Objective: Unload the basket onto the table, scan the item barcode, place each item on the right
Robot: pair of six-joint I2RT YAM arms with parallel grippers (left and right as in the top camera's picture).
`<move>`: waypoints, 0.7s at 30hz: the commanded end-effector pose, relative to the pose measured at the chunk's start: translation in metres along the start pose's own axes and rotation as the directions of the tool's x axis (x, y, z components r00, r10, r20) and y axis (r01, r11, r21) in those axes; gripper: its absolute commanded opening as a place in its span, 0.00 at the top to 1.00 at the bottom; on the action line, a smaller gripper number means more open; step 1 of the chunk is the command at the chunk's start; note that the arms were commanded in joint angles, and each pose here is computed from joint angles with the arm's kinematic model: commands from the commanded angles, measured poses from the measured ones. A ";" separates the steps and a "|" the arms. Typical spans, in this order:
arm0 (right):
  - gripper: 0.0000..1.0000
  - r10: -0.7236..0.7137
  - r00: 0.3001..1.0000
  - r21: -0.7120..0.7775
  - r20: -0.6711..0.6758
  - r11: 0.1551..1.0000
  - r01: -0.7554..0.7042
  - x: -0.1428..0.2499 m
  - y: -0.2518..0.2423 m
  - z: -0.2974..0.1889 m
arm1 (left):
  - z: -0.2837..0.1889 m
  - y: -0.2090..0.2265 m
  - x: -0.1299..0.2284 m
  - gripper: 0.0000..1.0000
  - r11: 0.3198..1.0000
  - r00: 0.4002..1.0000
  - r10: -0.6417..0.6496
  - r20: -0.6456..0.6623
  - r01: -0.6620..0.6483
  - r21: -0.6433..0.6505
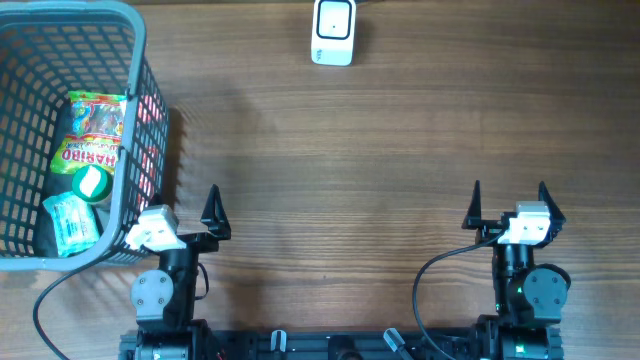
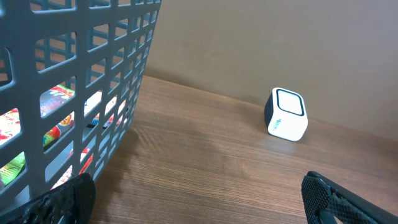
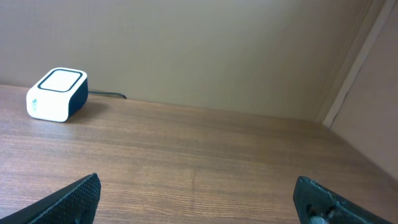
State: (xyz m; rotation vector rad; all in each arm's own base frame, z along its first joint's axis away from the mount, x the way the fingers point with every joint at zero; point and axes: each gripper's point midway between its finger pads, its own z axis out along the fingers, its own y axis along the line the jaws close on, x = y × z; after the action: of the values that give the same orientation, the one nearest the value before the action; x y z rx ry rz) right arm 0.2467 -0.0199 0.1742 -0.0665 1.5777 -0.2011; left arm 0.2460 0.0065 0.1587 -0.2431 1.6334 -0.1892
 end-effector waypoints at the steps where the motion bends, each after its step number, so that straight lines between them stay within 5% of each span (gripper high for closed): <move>1: 0.00 -0.012 1.000 -0.024 -0.003 1.000 0.012 0.001 0.005 0.000 | 0.000 0.000 0.003 0.00 1.000 1.000 0.016 -0.003 -0.016 0.007; 18: 0.00 -0.012 1.000 -0.024 -0.003 1.000 0.012 0.001 0.005 0.000 | 0.000 0.002 0.001 0.00 1.000 1.000 0.016 0.007 -0.016 -0.005; 21: 0.00 -0.012 1.000 -0.024 -0.003 1.000 0.012 0.001 0.005 0.000 | -0.001 -0.017 0.003 0.00 0.995 1.000 0.011 -0.013 -0.010 0.099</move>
State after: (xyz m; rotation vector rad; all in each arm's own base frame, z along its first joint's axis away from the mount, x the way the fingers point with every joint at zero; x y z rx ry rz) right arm 0.2468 -0.0199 0.1740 -0.0665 1.5785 -0.2011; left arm 0.2461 0.0058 0.1597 -0.2396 1.6298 -0.1926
